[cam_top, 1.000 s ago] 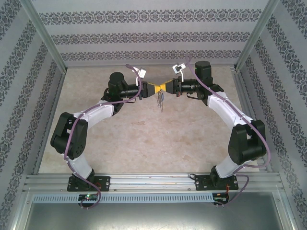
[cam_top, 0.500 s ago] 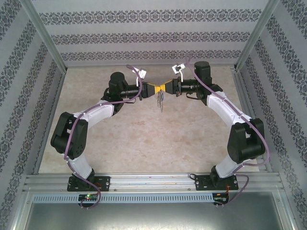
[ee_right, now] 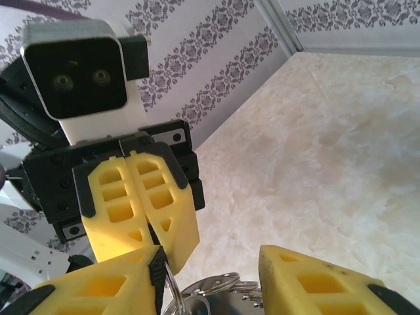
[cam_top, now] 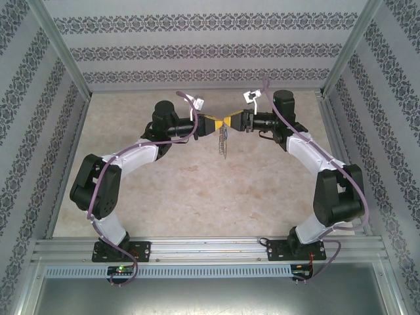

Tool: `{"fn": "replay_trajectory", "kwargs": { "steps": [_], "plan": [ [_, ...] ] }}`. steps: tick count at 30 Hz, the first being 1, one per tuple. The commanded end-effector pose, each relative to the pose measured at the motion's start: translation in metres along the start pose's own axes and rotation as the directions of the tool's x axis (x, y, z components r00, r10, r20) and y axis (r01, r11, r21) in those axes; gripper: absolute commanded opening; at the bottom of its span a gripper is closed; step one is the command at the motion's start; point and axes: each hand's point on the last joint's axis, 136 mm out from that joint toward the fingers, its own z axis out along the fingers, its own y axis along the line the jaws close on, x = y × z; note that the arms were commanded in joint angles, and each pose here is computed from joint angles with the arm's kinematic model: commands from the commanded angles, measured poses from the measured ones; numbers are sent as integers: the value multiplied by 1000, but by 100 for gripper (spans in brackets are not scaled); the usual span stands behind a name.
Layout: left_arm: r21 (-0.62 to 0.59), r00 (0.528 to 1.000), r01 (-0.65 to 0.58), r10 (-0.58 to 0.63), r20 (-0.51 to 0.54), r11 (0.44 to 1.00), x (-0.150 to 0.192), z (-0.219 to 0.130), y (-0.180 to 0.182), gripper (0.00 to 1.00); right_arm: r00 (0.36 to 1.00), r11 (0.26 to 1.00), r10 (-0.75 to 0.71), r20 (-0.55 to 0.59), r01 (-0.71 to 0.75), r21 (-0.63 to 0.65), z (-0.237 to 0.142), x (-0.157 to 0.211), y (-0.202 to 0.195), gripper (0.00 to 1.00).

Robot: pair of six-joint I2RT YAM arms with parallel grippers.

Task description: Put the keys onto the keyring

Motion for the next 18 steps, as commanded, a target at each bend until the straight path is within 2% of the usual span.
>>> {"fn": "replay_trajectory", "kwargs": {
  "steps": [1, 5, 12, 18],
  "plan": [
    [42, 996, -88, 86, 35, 995, -14, -2, -24, 0, 995, 997, -73, 64, 74, -24, -11, -18, 21, 44],
    [42, 996, -87, 85, 36, 995, -14, -1, -23, 0, 992, 996, -79, 98, 82, -30, -18, -23, 28, 45],
    [32, 994, -99, 97, 56, 995, -17, -3, -23, 0, 987, 997, -76, 141, 71, 41, -25, -17, 21, 46],
    [19, 991, -110, 108, 74, 994, -20, -6, -25, 0, 978, 979, -48, 201, 6, 203, -37, 4, -12, 46]
  ]
}}
